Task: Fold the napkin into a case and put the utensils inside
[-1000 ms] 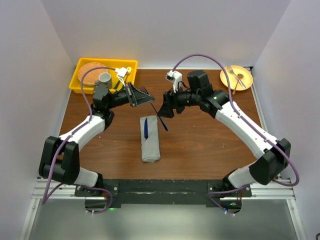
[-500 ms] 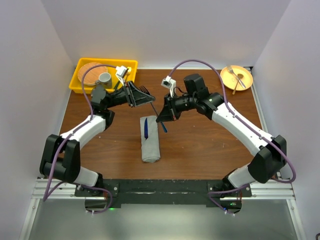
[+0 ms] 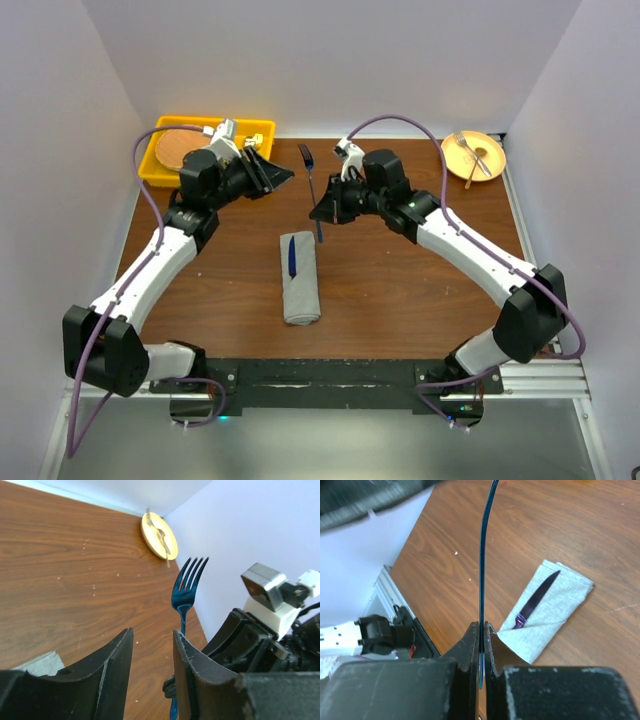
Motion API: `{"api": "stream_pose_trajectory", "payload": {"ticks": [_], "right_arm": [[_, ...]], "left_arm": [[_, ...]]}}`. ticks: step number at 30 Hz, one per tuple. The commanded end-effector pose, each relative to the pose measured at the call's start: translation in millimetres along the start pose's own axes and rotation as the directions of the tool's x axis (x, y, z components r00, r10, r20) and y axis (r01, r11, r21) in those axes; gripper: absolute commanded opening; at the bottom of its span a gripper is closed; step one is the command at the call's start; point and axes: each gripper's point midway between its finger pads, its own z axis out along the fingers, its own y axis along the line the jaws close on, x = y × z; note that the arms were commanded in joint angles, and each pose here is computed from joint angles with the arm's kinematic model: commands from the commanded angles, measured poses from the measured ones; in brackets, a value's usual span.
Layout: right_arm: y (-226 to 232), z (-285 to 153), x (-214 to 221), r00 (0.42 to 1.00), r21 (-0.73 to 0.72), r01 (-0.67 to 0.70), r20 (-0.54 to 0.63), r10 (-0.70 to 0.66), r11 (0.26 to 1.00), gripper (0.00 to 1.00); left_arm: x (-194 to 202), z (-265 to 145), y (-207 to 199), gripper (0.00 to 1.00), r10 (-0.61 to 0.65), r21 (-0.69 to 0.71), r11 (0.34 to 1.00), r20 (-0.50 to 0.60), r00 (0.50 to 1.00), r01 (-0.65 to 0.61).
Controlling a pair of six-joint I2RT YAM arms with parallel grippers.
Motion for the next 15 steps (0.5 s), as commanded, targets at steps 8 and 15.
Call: {"api": "stream_pose_trajectory", "payload": {"ticks": [8, 15], "right_arm": [[24, 3, -11, 0.996, -0.044, 0.049, 0.075, -0.046, 0.998, 0.00], [21, 0, -3, 0.996, -0.038, 0.071, 0.064, -0.068, 0.997, 0.00]], "left_arm": [[21, -1, -16, 0.40, 0.083, 0.021, 0.996, -0.048, 0.995, -0.082], [29, -6, -32, 0.34, 0.083, 0.117, 0.990, -0.070, 0.994, -0.074]]}}
